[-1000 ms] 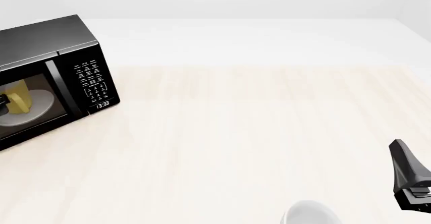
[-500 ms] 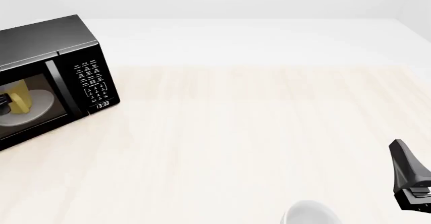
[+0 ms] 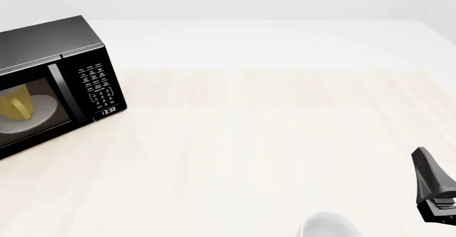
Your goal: Put the yellow and white mug in the microwave and close it.
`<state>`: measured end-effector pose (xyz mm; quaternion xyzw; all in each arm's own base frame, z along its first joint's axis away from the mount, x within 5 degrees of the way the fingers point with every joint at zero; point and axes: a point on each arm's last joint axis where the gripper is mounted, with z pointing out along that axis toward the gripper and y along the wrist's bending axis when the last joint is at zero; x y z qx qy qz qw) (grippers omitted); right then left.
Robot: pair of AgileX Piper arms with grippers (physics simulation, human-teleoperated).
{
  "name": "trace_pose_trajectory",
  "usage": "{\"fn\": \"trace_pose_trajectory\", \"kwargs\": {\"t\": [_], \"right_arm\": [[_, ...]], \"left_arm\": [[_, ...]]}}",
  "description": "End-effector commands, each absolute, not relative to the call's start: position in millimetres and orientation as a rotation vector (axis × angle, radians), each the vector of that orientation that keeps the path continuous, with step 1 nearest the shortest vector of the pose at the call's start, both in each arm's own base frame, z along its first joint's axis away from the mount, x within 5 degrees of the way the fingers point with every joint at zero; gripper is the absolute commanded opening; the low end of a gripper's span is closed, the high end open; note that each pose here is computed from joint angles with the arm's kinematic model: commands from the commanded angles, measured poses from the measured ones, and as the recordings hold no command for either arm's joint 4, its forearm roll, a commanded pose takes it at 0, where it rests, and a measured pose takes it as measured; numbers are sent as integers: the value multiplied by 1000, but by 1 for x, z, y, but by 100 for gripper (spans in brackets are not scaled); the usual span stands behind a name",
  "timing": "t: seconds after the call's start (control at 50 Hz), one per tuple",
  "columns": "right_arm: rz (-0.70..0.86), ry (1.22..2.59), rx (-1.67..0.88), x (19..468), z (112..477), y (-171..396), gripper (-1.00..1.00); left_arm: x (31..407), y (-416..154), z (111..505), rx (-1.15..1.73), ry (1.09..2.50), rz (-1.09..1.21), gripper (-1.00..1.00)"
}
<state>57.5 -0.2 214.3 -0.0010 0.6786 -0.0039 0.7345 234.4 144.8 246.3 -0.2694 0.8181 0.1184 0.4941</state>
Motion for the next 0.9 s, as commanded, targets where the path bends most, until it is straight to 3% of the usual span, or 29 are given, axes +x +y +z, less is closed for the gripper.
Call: {"fn": "trace_pose_trajectory", "kwargs": {"t": [0.02,0.9], "right_arm": [[-8,1491,-2,57,214,0,100],[-9,1492,-2,57,214,0,100]], "left_arm": [[215,135,275,-649,1919,296,100],[155,94,321,-614,1855,298,100]]}}
